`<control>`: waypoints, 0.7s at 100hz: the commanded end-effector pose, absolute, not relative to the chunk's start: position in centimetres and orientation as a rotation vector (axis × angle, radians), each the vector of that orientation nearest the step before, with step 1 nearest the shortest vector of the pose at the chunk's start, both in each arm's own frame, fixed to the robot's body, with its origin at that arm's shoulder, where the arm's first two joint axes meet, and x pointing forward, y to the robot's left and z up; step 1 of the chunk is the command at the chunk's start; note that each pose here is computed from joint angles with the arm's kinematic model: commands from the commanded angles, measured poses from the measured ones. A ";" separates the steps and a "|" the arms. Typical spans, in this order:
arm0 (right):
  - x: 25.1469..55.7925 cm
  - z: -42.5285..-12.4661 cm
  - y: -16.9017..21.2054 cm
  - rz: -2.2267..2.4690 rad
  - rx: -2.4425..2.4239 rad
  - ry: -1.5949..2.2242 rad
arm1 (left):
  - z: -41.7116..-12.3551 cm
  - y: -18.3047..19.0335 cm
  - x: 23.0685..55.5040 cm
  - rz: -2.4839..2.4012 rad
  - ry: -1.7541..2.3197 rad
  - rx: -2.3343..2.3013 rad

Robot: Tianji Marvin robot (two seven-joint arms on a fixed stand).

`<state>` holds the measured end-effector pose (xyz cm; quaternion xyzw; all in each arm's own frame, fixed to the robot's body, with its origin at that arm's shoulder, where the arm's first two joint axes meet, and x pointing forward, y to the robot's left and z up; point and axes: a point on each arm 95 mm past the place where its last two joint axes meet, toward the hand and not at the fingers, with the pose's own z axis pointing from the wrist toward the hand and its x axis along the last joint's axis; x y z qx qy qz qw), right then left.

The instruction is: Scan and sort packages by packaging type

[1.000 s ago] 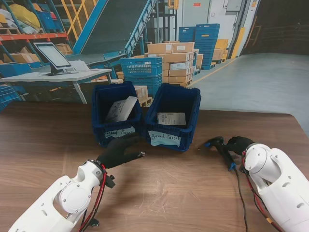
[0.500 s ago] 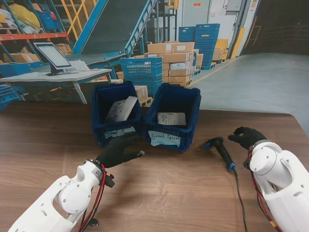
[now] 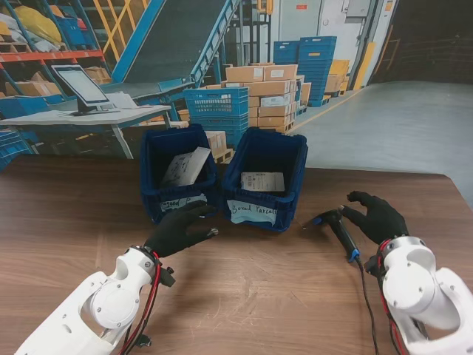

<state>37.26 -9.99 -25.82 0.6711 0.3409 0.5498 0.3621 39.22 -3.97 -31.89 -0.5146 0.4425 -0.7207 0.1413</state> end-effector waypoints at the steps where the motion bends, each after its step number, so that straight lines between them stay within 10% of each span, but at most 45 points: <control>1: 36.3 -26.3 -8.7 1.458 1.746 0.904 | -32.1 -4.6 38.9 -2.090 1.285 -1.502; 70: 31.5 -28.1 -3.8 1.843 1.659 1.010 | -32.6 -5.2 38.1 -2.138 1.188 -1.546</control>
